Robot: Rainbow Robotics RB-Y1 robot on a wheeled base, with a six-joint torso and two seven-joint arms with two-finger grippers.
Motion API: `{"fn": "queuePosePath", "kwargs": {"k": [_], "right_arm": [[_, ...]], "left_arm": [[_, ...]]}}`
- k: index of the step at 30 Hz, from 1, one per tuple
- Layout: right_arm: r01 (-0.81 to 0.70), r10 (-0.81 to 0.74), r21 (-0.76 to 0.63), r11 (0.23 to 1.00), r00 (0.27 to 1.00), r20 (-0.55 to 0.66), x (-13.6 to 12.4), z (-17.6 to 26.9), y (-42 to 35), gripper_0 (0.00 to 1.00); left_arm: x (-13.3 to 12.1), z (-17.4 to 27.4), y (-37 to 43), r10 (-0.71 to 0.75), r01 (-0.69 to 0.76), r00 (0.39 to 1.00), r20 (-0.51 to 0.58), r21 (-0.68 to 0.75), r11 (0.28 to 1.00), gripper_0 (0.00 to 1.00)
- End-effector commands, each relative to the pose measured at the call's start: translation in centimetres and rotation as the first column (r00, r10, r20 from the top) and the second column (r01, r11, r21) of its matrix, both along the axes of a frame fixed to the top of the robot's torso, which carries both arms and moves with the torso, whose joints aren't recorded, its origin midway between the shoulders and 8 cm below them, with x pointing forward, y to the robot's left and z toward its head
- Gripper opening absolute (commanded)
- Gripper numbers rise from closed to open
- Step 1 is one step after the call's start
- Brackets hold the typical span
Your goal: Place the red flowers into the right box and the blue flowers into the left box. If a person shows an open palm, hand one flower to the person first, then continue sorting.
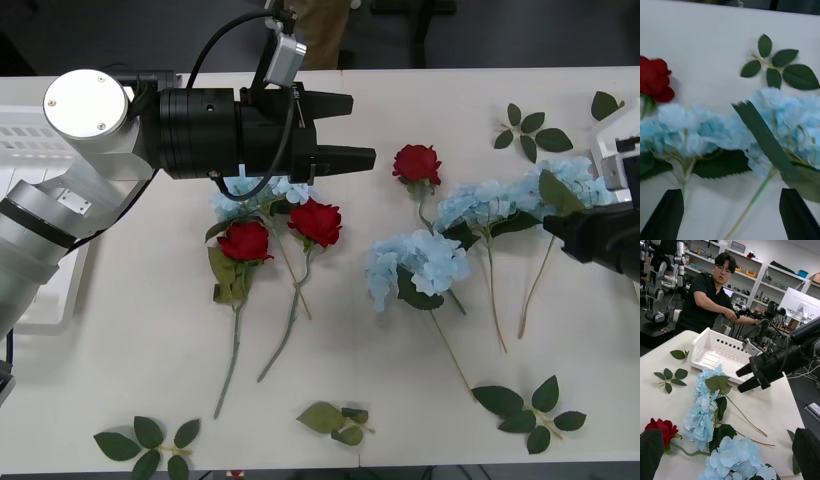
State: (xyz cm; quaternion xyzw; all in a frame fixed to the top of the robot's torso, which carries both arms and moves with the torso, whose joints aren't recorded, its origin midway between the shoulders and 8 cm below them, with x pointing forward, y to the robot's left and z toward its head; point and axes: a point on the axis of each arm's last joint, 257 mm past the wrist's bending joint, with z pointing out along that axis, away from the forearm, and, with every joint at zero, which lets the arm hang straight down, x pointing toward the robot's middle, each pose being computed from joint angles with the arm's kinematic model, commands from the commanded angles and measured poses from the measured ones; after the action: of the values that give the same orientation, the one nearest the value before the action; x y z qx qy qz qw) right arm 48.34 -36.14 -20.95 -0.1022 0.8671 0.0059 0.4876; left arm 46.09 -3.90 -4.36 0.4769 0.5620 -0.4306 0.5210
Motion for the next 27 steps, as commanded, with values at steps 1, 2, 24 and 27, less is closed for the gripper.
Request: {"fn": "queuePosePath", "kwargs": {"k": [1,2,24,27], "right_arm": [[0.066,-0.067,-0.054,0.996,0.998,-0.016,-1.6,-1.1,-4.9,0.74],[0.087,-0.089,-0.062,0.994,0.996,-0.019,-1.7,-1.6,-5.8,0.74],[0.187,-0.174,0.122,0.975,0.979,-0.109,5.8,-6.6,-1.7,0.74],[0.185,-0.171,0.114,0.976,0.978,-0.122,6.0,-7.2,-1.5,0.74]], "left_arm": [[0.9,-1.2,1.9,0.042,-0.041,0.999,-0.028,0.047,0.998,1.00],[1.3,-2.0,2.7,0.062,-0.058,0.997,-0.052,0.079,0.995,1.00],[0.0,-15.5,25.1,0.790,-0.206,0.509,-0.340,0.844,0.496,1.00],[-0.5,-17.7,26.6,0.859,-0.238,0.429,-0.281,0.882,0.407,1.00]]}}
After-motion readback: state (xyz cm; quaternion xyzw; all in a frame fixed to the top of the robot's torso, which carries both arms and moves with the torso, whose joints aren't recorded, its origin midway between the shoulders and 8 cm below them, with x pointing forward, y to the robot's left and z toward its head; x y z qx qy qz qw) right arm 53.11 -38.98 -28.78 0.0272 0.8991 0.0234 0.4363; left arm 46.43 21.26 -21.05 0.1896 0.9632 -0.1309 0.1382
